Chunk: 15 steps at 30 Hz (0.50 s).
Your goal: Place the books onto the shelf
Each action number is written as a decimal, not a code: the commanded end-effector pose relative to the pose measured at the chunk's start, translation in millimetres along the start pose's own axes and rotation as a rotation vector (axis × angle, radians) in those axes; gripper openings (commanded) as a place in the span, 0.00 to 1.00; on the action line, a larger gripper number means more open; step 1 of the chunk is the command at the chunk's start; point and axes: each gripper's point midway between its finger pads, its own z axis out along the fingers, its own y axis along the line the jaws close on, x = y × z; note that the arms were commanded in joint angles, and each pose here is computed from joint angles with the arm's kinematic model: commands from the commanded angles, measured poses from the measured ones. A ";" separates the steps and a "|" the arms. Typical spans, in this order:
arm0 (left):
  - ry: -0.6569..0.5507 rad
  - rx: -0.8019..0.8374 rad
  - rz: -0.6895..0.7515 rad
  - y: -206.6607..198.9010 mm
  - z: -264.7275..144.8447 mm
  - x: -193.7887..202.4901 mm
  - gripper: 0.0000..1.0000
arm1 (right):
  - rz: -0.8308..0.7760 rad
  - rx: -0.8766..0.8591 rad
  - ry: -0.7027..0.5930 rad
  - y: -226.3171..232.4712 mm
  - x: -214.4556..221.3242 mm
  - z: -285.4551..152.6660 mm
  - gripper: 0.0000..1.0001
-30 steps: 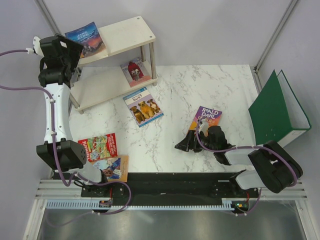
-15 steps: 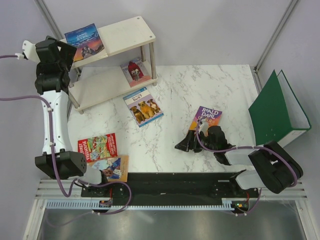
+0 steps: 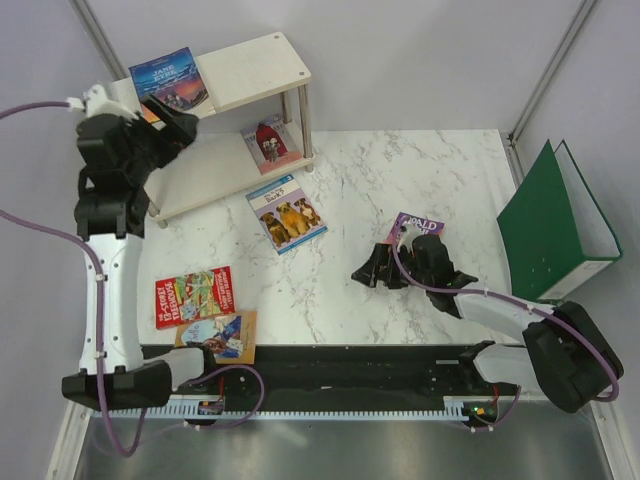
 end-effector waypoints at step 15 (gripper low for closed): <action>1.012 0.487 0.228 -93.0 -63.7 449.0 0.86 | 0.180 0.742 -0.352 -100.8 -84.9 -91.0 0.98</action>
